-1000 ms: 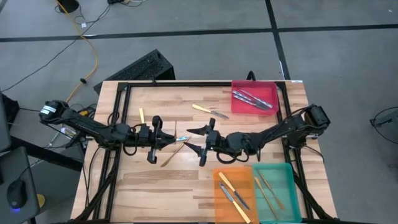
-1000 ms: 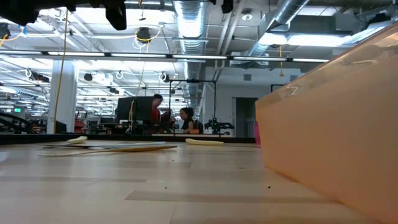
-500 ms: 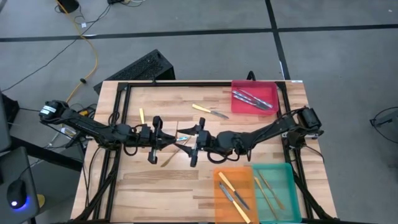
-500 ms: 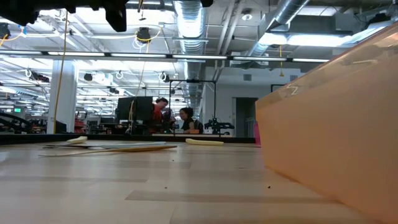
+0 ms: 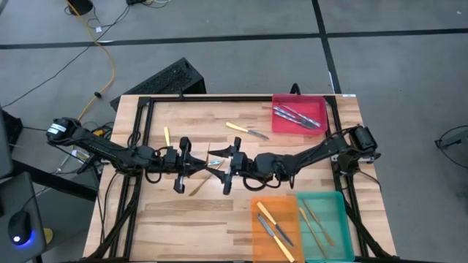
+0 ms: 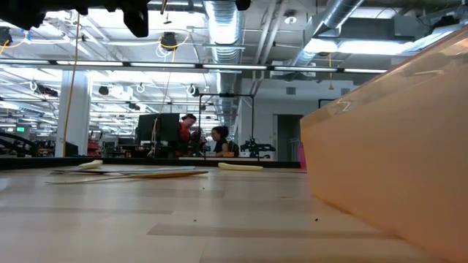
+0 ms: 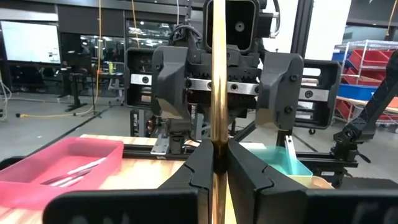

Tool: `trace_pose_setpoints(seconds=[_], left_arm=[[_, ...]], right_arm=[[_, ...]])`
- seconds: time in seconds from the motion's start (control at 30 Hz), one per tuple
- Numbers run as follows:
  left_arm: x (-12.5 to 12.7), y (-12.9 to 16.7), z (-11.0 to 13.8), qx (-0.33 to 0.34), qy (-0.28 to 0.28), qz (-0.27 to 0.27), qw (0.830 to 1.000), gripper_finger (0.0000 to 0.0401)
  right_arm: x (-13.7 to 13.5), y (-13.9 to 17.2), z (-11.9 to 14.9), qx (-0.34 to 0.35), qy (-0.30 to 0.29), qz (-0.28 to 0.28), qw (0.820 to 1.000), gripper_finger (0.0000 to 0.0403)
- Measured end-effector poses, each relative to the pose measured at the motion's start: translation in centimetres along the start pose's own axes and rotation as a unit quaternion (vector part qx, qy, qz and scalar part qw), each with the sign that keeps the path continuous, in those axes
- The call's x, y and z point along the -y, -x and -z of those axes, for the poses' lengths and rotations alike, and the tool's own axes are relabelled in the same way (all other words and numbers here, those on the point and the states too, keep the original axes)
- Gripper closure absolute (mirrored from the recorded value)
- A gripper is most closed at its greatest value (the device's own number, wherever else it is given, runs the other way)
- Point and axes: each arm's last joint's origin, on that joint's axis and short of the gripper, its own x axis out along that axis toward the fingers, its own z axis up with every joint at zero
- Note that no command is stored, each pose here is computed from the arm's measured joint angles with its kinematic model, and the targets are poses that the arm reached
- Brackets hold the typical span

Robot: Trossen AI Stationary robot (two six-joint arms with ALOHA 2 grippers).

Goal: Sort silverware by color (type)
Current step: Put the gold knife into the orange bin

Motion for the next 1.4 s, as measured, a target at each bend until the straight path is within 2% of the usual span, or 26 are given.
trace_pose_setpoints(seconds=[0.2,0.33,0.43,0.67,0.73,1.07,1.4], left_arm=[[0.0,0.0,0.0,-0.001,0.001,0.000,1.000,0.0388],[0.0,0.0,0.0,-0.001,0.008,0.000,1.000,0.0388],[0.0,0.0,0.0,-0.001,0.009,0.000,1.000,0.0388],[0.0,0.0,0.1,-0.003,0.027,-0.004,1.000,0.0388],[0.0,0.0,0.1,-0.006,0.033,-0.004,0.999,0.0388],[0.1,0.0,0.5,-0.028,0.066,0.004,0.997,0.0388],[0.0,0.0,1.1,-0.057,0.080,-0.007,0.995,0.0374]], right_arm=[[0.3,-0.1,0.0,0.000,-0.016,0.004,1.000,0.0166],[0.4,-0.2,0.0,-0.001,-0.021,0.005,1.000,0.0198],[0.5,-0.2,0.0,0.000,-0.033,0.006,0.999,0.0235],[0.4,-0.2,0.0,0.000,-0.063,0.002,0.998,0.0358],[0.1,0.0,0.0,-0.001,-0.071,-0.001,0.997,0.0382],[-1.2,0.6,0.1,-0.007,-0.107,-0.004,0.994,0.0381],[-1.7,1.0,0.6,-0.022,-0.109,0.053,0.992,0.0381]])
